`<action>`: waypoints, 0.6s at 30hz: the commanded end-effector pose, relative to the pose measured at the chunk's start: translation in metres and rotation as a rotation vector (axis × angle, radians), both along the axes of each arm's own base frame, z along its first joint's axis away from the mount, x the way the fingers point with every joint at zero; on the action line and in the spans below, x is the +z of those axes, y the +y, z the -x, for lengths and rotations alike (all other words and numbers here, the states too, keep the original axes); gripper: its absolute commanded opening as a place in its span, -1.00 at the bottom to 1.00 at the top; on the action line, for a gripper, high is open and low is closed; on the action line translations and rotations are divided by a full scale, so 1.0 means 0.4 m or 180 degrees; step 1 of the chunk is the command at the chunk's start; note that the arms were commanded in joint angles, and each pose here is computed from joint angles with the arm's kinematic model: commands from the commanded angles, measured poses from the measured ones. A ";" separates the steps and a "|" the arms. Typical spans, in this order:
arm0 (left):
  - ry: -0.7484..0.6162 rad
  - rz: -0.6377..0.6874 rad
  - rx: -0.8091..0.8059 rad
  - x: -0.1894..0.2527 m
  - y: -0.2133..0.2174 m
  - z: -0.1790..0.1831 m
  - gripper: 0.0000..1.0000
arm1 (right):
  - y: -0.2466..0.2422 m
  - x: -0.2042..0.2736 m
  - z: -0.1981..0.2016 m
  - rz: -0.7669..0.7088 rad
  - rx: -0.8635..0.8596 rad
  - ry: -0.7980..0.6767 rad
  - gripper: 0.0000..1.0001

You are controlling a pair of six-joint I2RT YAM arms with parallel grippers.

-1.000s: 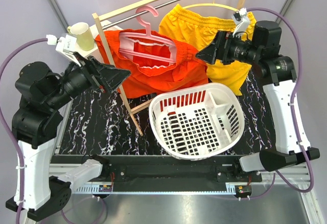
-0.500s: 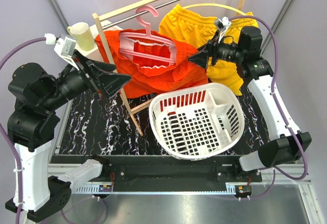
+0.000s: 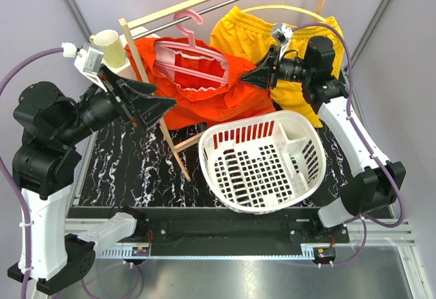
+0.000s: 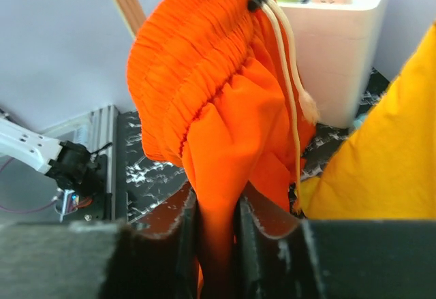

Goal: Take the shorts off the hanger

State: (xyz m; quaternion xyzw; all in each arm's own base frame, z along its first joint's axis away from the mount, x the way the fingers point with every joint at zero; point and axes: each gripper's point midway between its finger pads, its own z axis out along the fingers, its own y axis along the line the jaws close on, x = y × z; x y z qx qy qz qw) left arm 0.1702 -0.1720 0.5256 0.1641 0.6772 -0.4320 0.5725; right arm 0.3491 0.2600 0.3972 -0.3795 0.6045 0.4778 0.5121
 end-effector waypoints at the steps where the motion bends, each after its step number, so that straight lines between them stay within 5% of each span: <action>1: -0.0171 0.0050 -0.0072 0.030 -0.008 -0.001 0.98 | 0.018 0.091 0.057 -0.0249 0.0221 -0.0236 -0.50; 9: -0.0149 0.0040 -0.0116 0.026 -0.014 -0.004 0.98 | 0.008 0.119 0.123 -0.0417 0.0244 0.0103 -0.99; 18: -0.0113 0.0042 -0.0248 0.024 -0.031 -0.007 0.98 | 0.009 0.160 0.106 -0.0779 -0.0015 0.1106 -1.00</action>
